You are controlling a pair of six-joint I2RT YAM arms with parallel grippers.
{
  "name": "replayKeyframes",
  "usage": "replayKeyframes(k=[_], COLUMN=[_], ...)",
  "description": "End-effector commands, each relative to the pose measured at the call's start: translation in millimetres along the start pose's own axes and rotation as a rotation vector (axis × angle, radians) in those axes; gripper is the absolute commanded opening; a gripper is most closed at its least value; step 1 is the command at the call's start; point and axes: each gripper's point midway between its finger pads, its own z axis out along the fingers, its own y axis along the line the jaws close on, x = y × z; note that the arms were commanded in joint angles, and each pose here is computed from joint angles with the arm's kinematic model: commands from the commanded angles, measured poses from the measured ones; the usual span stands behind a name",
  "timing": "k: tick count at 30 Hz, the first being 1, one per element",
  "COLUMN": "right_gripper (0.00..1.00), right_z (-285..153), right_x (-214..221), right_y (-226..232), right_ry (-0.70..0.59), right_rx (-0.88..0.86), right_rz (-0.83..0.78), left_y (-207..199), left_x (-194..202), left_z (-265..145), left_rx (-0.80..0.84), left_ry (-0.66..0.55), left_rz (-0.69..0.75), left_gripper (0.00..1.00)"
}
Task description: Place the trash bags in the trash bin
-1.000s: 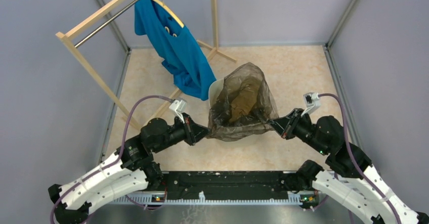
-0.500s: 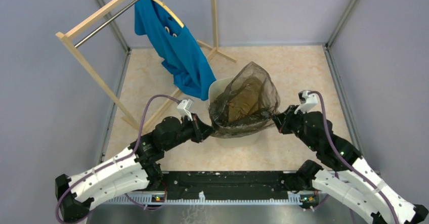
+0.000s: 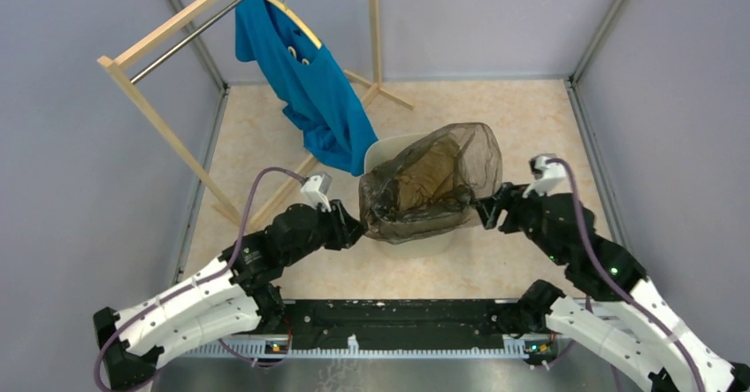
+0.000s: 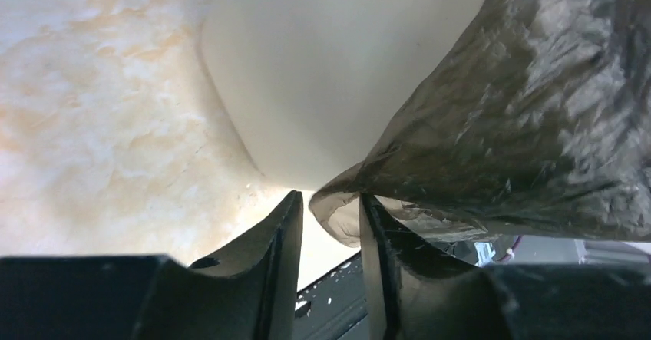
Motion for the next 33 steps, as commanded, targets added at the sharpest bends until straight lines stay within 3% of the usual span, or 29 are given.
replayKeyframes(k=[1, 6, 11, 15, 21, 27, 30, 33], right_gripper=[0.64, 0.74, 0.88, 0.93, 0.92, 0.87, 0.86, 0.77], right_z=[-48.2, -59.9, -44.2, -17.2, 23.6, 43.2, 46.0, 47.5], right_x=[-59.6, -97.9, -124.1, -133.7, -138.2, -139.4, -142.4, -145.5], right_y=[6.0, 0.3, 20.4, 25.6, 29.4, 19.6, 19.6, 22.4], right_ry=[-0.150, -0.274, -0.299, -0.259, -0.212, -0.164, -0.160, -0.164], right_rx=[-0.031, 0.020, -0.005, 0.054, 0.044, -0.029, -0.037, -0.070], right_rz=[0.019, -0.019, -0.110, -0.171, -0.199, -0.148, -0.154, -0.146], left_y=[5.6, -10.9, -83.4, -119.6, -104.2, -104.3, -87.8, -81.1], left_x=[-30.6, -82.8, -131.5, -135.4, -150.0, -147.6, -151.5, -155.0], left_z=[-36.3, -84.2, -98.1, -56.7, -3.9, 14.0, 19.5, 20.2], left_rx=[-0.074, -0.053, 0.157, 0.204, 0.023, 0.006, -0.096, -0.147], left_ry=[-0.071, -0.223, -0.312, -0.198, -0.184, -0.160, -0.164, -0.174], left_rz=[0.070, 0.175, 0.342, 0.541, 0.680, 0.701, 0.678, 0.643], left_gripper=[0.46, 0.75, 0.98, 0.99, 0.99, 0.99, 0.98, 0.88])
